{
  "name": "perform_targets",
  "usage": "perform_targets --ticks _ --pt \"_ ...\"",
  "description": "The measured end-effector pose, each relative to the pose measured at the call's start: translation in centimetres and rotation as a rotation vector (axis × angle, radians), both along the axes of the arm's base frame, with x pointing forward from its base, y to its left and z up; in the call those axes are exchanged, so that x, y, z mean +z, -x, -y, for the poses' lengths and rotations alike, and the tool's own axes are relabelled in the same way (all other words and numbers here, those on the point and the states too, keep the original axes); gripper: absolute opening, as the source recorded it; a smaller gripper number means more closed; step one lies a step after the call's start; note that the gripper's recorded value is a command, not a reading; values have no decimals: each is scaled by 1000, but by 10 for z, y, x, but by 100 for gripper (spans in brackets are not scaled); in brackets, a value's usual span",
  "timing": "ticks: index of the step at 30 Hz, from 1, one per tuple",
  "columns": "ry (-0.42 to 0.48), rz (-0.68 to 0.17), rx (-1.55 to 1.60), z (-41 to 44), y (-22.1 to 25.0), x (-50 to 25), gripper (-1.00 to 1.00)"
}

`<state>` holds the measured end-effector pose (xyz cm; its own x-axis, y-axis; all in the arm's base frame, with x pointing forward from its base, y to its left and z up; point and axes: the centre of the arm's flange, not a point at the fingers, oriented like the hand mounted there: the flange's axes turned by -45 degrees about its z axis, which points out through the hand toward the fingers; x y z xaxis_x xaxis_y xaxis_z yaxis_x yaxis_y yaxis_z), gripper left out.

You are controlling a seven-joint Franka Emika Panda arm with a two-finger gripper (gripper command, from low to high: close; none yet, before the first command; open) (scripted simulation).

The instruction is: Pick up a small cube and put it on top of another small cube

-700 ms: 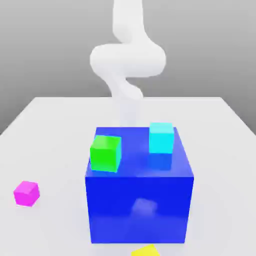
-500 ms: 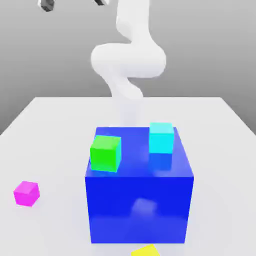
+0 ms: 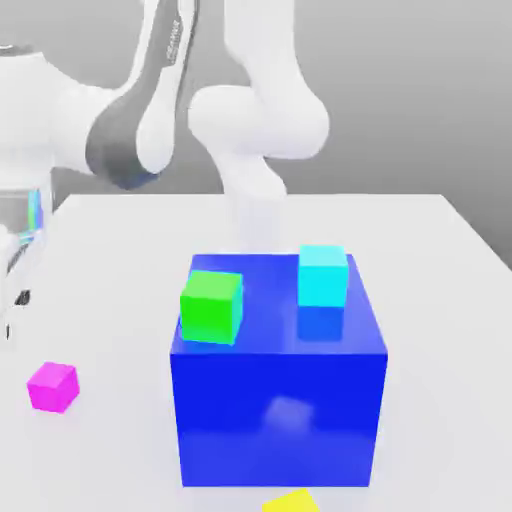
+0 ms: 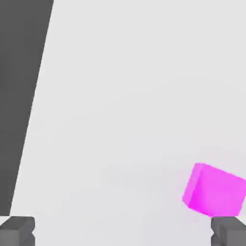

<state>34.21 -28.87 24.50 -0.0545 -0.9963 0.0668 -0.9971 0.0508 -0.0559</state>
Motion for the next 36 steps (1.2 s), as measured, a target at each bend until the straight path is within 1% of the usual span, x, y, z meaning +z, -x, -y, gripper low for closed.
perform_targets --ticks 2,3,8,9,16,22,29,36 --pt "-51 -31 -119 4 22 -36 0" --pt "-63 -38 -147 5 27 -50 0" --pt "-74 -45 -174 6 32 -108 0" --pt "-74 -46 -175 5 33 -115 -100" --pt "-73 -45 -175 5 33 -114 -100" --pt "-73 -44 -171 4 30 -54 -100" --pt "-61 -50 -41 -65 -44 45 -100" --pt "-64 -51 80 -163 -77 149 -100"
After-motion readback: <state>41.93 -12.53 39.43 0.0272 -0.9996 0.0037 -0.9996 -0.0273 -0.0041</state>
